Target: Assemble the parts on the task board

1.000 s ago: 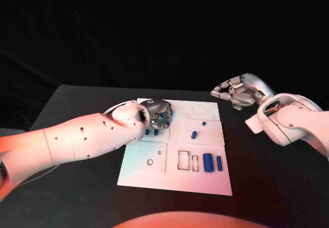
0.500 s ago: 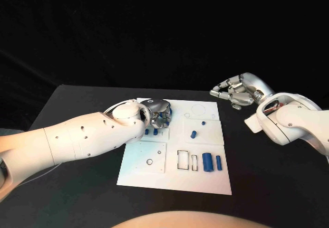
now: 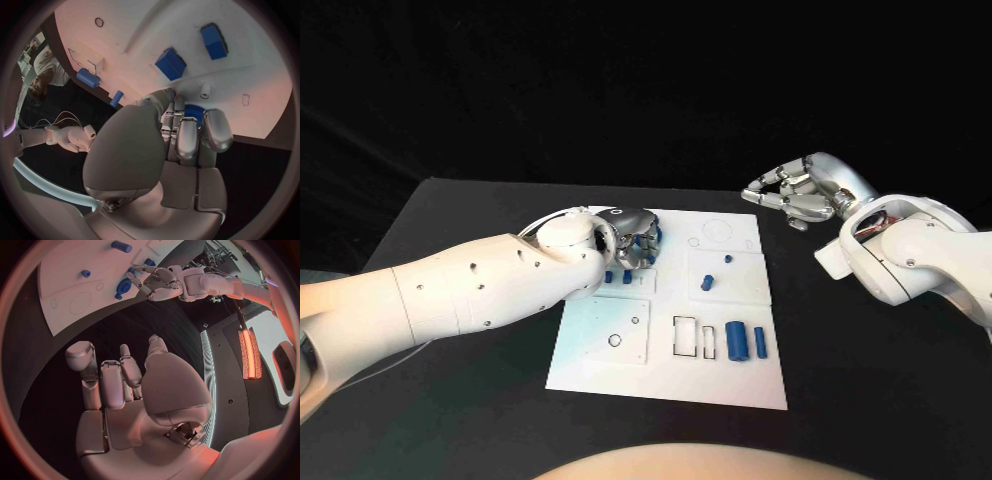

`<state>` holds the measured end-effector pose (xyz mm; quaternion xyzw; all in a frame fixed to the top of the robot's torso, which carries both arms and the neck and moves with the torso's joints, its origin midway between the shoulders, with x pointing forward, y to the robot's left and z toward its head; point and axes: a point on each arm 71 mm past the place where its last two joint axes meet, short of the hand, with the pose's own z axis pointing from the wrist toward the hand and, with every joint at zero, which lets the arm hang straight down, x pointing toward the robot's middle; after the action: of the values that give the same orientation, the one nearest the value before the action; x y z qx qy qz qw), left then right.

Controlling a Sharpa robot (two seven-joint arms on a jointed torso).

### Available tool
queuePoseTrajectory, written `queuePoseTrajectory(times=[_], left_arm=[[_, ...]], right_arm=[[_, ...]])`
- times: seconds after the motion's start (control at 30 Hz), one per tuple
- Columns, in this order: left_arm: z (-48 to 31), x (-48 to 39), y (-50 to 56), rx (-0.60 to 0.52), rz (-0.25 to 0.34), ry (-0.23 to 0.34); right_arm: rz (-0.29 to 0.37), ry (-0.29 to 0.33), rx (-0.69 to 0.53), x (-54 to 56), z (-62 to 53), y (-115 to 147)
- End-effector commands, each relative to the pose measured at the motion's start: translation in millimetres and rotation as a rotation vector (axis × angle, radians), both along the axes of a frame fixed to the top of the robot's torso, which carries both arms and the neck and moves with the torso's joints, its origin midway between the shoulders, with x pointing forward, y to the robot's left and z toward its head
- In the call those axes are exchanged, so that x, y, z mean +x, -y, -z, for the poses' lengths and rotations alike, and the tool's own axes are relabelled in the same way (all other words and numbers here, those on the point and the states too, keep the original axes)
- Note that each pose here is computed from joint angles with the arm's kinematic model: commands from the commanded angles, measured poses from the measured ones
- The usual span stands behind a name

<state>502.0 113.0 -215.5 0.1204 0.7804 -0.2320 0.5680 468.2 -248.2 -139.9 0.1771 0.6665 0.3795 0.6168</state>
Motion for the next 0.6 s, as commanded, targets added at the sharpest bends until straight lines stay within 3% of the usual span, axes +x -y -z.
queuePoseTrajectory(times=[0.03,0.3,0.6], left_arm=[[5.4,-2.1,0.6,-0.002,0.005,-0.035],[2.3,-1.8,-0.4,-0.048,-0.006,-0.021],[-6.8,-2.5,-6.0,-0.106,-0.022,-0.004]], right_arm=[[-0.011,0.001,-0.003,-0.6,0.2,-1.4],[-0.009,0.004,-0.002,-0.4,0.0,-1.3],[-0.005,0.007,-0.003,0.6,0.1,0.1]])
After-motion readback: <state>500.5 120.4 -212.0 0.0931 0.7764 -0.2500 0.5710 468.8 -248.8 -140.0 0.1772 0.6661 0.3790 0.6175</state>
